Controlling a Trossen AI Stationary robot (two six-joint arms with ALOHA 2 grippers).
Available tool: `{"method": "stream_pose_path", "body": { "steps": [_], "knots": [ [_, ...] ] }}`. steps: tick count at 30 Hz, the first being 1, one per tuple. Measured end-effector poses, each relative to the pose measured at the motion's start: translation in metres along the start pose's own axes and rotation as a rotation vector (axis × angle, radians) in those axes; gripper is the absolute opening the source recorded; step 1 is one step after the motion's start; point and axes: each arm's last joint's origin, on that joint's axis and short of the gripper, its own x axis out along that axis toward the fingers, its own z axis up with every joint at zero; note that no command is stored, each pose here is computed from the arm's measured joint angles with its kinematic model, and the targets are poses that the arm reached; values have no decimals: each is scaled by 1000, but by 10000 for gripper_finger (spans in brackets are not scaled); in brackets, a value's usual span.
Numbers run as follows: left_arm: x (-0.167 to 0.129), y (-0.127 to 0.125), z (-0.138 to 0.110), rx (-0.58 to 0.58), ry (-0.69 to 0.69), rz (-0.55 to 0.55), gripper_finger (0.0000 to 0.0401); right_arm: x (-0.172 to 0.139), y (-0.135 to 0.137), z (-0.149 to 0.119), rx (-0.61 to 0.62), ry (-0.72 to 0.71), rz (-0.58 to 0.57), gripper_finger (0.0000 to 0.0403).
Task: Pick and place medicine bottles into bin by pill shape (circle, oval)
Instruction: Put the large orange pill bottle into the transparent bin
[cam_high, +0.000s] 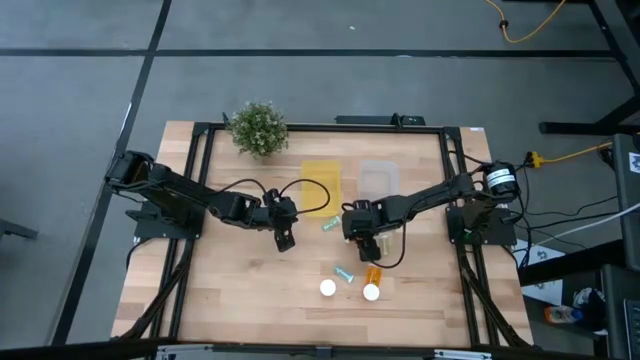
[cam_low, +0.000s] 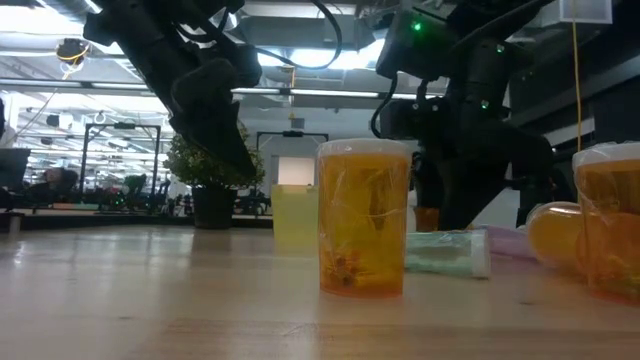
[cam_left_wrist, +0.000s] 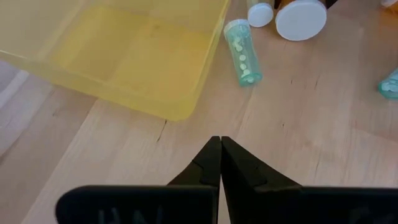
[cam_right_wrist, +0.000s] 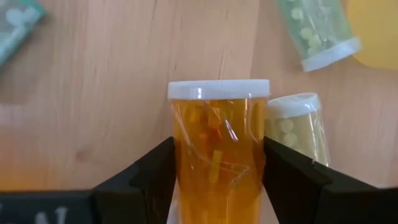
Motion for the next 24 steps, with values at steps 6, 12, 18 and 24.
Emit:
{"method": "stream_pose_path", "body": {
  "steps": [6,12,18,24],
  "knots": [
    [0,0,0,-1,-1,0,4,0,0,1,83,-10,-3,209],
    [0,0,0,-1,-1,0,4,0,-1,3,186,-39,-18,171],
    [0,0,0,-2,-1,0,4,-15,0,13,240,-58,-18,167],
    [0,0,0,-1,0,0,4,-65,-1,21,241,-156,-48,167]
  ]
}}
